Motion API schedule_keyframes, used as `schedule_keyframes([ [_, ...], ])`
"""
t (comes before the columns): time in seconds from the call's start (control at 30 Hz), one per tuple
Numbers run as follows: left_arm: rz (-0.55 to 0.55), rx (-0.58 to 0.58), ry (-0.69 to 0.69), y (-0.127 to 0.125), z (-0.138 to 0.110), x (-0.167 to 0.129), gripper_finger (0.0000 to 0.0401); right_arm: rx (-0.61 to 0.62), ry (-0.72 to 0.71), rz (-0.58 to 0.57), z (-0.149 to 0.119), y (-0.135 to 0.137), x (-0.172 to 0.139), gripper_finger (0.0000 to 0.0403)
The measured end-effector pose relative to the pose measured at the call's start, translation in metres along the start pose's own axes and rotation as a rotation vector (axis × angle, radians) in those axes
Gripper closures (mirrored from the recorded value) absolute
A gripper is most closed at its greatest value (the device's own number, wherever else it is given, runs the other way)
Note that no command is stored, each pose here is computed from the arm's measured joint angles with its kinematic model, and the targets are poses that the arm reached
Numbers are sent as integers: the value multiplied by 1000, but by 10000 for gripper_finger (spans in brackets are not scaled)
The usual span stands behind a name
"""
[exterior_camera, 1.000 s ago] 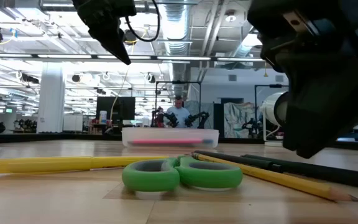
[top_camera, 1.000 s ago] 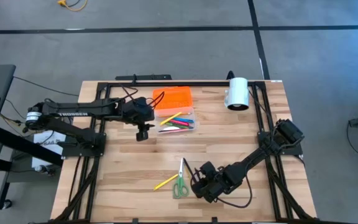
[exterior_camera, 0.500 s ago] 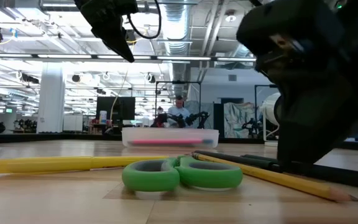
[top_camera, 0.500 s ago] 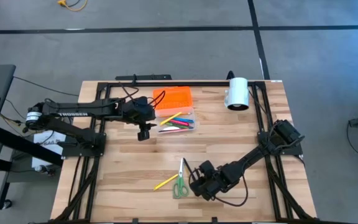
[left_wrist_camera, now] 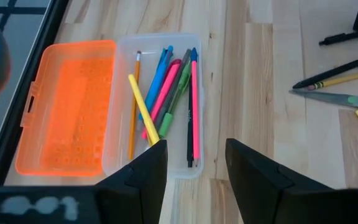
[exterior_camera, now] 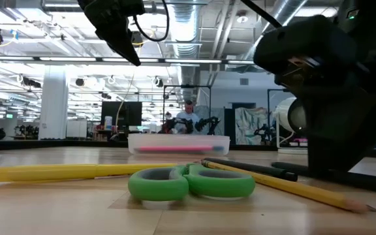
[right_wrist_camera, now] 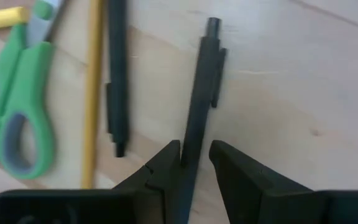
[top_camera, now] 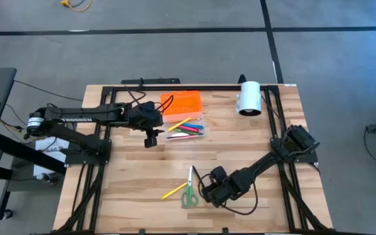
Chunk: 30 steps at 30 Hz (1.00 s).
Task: Pick & place school supplies into a supply box
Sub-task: Put the right black pen into the supply box
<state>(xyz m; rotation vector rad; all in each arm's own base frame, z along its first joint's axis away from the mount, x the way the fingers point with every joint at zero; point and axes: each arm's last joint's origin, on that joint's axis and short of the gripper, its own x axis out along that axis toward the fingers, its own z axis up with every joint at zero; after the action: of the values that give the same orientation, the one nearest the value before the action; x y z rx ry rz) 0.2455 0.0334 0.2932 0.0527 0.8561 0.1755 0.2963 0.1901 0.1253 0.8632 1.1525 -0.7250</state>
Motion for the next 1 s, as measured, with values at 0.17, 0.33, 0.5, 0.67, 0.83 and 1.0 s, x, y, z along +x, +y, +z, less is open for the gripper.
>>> schedule_keyframes([
  [0.17,0,-15,2,0,0,0,248,-5,22,-66,2,-6,0,305],
  [0.33,-1,-34,9,0,-1,0,248,-11,67,-111,5,-10,1,305],
  [0.5,-9,-39,9,-3,-1,0,248,-5,119,-133,6,-12,1,305],
  [0.67,-14,-38,9,-5,-1,0,248,10,160,-140,10,-12,1,315],
  [0.83,-10,-42,9,-5,-1,0,248,-29,182,-147,18,-13,2,347],
  [1.0,-9,-59,9,-5,-1,0,248,-120,208,-136,33,-14,4,382],
])
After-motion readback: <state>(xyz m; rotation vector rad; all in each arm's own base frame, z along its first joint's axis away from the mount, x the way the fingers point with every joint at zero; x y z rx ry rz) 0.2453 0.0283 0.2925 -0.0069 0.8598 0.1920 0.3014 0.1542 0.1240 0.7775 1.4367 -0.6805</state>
